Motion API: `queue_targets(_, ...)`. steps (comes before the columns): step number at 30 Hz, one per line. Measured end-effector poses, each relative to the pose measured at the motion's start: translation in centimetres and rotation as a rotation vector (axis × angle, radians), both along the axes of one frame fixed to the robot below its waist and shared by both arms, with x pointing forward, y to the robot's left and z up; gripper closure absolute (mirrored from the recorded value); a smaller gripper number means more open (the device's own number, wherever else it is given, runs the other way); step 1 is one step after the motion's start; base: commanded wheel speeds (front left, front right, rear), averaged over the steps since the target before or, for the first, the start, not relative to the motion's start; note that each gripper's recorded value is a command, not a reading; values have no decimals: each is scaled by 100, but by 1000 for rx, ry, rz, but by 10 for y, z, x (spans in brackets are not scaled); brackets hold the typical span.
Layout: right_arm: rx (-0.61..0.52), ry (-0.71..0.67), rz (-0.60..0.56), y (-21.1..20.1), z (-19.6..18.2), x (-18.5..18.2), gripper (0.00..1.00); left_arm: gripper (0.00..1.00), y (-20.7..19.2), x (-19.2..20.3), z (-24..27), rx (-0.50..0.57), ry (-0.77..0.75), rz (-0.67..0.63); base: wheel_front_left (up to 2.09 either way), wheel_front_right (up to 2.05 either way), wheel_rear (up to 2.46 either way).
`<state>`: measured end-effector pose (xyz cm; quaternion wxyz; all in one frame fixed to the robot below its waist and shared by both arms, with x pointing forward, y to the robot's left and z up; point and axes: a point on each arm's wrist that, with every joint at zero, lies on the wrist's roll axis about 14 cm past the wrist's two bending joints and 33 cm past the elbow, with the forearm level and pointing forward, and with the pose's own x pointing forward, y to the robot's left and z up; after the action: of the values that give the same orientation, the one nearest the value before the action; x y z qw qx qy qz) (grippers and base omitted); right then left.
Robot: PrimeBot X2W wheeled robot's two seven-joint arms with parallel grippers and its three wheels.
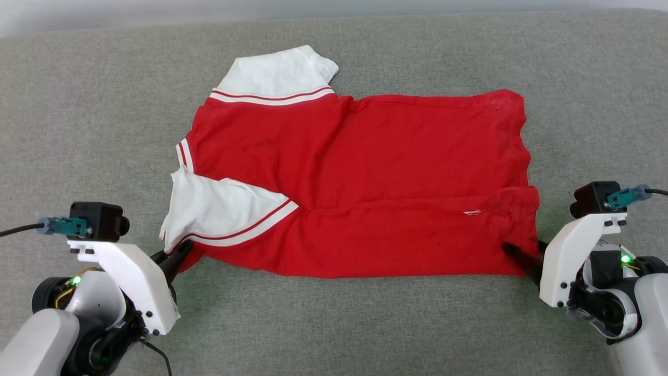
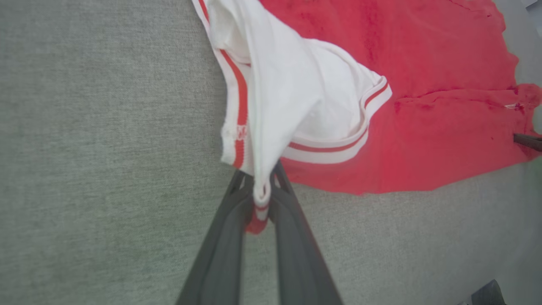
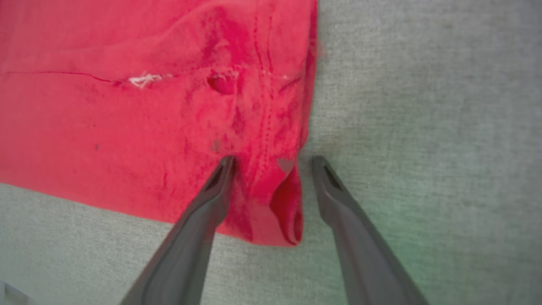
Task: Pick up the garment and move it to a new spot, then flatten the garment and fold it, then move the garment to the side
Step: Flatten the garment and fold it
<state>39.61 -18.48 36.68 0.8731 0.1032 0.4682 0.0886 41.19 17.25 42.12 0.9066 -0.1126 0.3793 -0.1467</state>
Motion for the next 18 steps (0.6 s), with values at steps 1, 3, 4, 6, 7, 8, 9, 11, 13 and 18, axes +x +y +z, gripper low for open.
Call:
queue_targets(1, 1, 4, 3, 1, -1, 1, 100, 100, 0, 0, -1, -5, -1, 2, 0, 0, 0)
queue_targets(3, 1, 8, 6, 1, -2, 2, 100, 100, -2, -1, -2, -17, 0, 5, 0, 0, 0)
queue_targets(4, 0, 6, 13, 3, -1, 2, 100, 100, -2, -1, -2, -21, 0, 5, 0, 0, 0)
queue_targets(6, -1, -9, 25, 5, 3, 4, 100, 100, -2, -1, -1, -27, -10, 10, 0, 0, 0)
queue_targets(7, 2, -19, 28, 6, 6, 4, 100, 100, -2, -1, 1, -31, -19, 12, 0, 0, 0)
queue_targets(8, -2, -27, 32, 6, 8, 4, 100, 100, -2, -1, 4, -32, -29, 15, 0, 0, 0)
queue_targets(9, -7, -35, 38, 6, 11, 4, 100, 100, -1, -1, 6, -31, -40, 19, 0, 0, 0)
queue_targets(11, -4, -59, 48, 8, 19, 5, 100, 100, -1, -1, 12, -34, -64, 25, 0, 0, 0)
queue_targets(13, -10, -93, 62, 9, 30, 7, 100, 100, -1, -5, 16, -38, -77, 28, 0, 0, 0)
queue_targets(18, -2, -154, 80, 12, 52, -1, 100, 100, 1, -23, 24, -42, -93, 46, 0, 0, 0)
